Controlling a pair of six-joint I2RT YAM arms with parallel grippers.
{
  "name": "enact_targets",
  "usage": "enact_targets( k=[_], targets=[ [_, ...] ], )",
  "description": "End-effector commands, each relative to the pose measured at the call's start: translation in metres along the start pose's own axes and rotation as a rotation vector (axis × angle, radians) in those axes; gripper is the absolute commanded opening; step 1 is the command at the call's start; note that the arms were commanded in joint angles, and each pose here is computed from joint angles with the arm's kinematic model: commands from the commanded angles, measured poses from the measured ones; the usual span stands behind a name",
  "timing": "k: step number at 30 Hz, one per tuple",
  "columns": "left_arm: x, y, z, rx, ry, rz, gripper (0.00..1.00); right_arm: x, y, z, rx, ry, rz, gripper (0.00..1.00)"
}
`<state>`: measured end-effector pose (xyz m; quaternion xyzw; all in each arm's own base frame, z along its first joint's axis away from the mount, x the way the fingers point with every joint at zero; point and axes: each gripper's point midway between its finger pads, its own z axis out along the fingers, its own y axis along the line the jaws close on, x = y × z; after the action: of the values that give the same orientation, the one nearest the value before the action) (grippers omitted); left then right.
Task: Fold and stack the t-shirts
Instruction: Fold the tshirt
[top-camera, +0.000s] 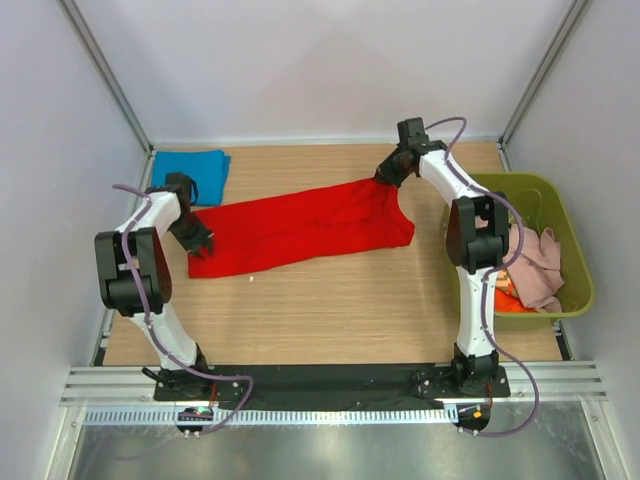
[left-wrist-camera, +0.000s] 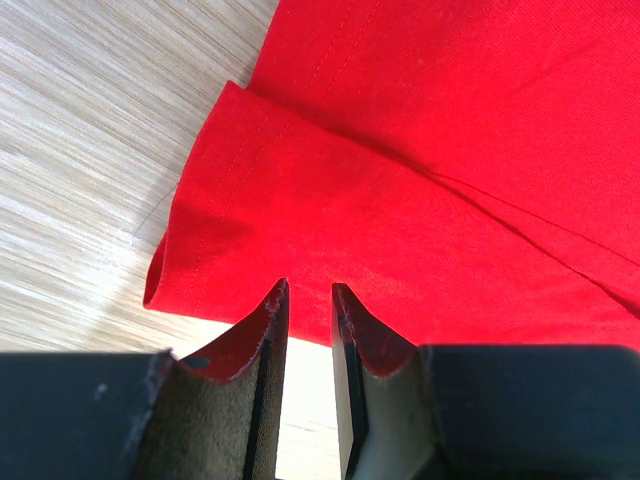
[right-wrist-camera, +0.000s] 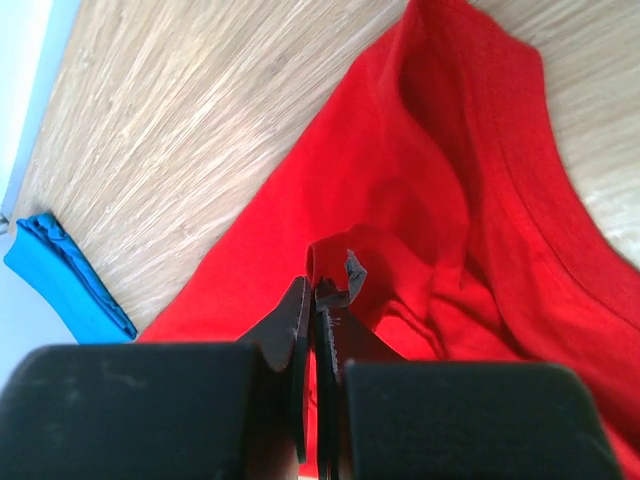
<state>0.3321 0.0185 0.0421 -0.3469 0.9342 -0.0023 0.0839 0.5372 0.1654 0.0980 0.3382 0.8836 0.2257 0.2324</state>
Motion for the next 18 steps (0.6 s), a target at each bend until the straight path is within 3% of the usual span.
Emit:
enact_targets(
  k=[1, 5, 11, 12, 14, 18],
  targets=[
    [-0.012, -0.005, -0.019, 0.032, -0.066, -0.003, 0.25, -0.015, 0.031, -0.008, -0.096, -0.024, 0.024, 0.07],
    [-0.013, -0.007, -0.020, 0.039, -0.062, -0.006, 0.25, -0.011, 0.029, 0.008, -0.104, 0.010, 0.021, 0.12],
    [-0.014, -0.009, -0.024, 0.051, -0.067, -0.008, 0.25, -0.007, 0.033, 0.017, -0.110, 0.091, -0.161, 0.41],
    [-0.014, -0.009, -0.025, 0.053, -0.067, -0.008, 0.25, -0.009, 0.030, 0.007, -0.091, 0.096, -0.237, 0.49],
    [-0.012, -0.008, -0.026, 0.057, -0.065, -0.007, 0.25, -0.010, 0.023, -0.010, -0.041, 0.087, -0.300, 0.57],
    [-0.006, -0.009, -0.029, 0.081, -0.064, -0.010, 0.25, 0.012, -0.002, -0.028, -0.020, 0.142, -0.366, 0.58]
  ],
)
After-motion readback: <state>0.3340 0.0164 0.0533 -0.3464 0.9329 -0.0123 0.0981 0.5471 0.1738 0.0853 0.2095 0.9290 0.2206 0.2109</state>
